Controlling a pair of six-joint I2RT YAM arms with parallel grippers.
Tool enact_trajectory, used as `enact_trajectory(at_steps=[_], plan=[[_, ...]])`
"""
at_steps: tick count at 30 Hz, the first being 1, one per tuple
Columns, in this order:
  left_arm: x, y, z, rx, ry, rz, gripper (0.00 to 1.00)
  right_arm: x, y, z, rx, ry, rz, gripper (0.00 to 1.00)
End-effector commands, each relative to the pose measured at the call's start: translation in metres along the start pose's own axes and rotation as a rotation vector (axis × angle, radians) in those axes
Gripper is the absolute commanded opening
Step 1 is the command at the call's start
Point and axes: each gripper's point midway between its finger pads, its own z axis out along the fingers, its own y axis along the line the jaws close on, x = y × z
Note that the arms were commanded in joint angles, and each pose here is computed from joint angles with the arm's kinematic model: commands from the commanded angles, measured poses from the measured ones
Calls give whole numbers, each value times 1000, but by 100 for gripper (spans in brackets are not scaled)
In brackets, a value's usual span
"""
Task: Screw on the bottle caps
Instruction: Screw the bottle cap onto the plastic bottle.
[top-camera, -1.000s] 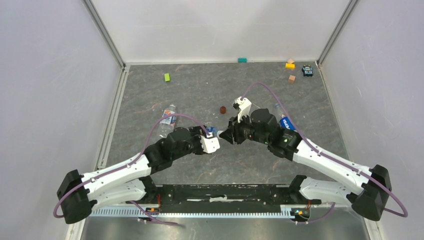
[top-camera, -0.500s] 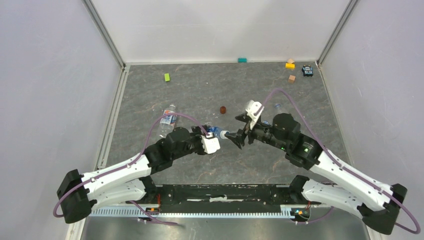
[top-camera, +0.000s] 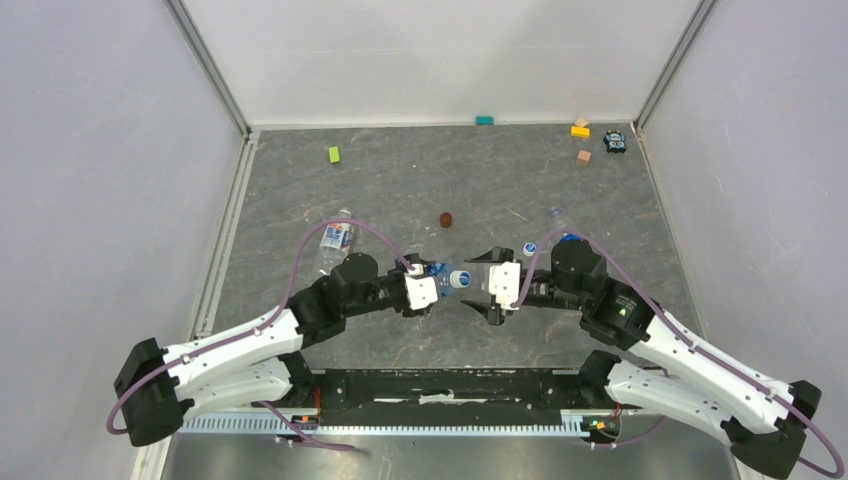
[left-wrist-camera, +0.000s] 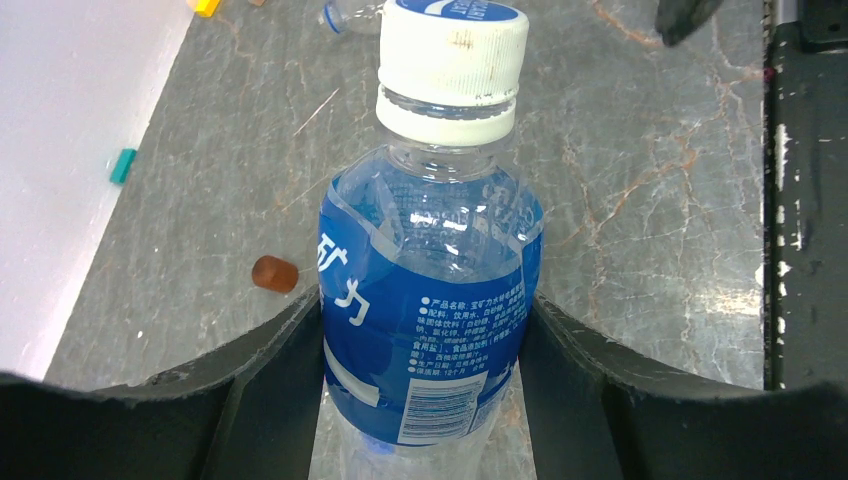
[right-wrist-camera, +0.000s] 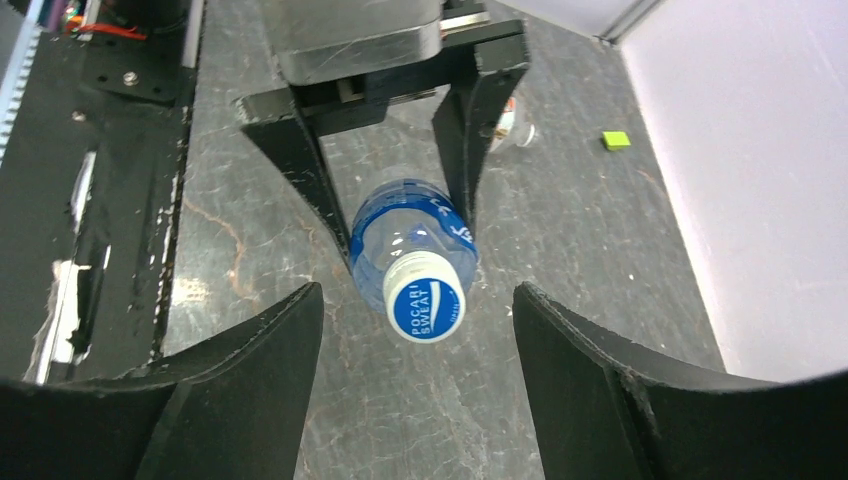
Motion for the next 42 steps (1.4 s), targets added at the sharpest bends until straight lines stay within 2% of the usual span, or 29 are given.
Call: enact_trajectory(at_steps=[1,13,21,25,29,34,36,38,40,42], plan=[[-41,9,0,-6,-135,-27,2,-24,1,-2,-60,-63,-95,72],[-46,5,-2,10,-157,-31,2,-23,2,1,-71,-57,-97,50],[-47,5,-3,13,-162,-28,2,-18,1,3,-71,-41,-95,50],[-47,5,-2,13,-164,-28,2,-19,0,4,-69,-41,-96,44],[-47,8,-3,-1,-162,-29,2,-21,0,4,-71,-45,-77,28],[-51,23,-6,-80,-165,-44,2,-11,-6,13,-25,-2,71,6],[-52,33,-8,-134,-165,-50,2,-6,-18,16,69,15,180,0],[-49,41,-11,-187,-153,-53,2,5,-31,18,186,40,328,0],[-46,46,-12,-215,-140,-52,2,7,-31,20,203,47,401,0],[-42,47,-12,-225,-129,-51,2,4,-33,21,211,37,442,9]])
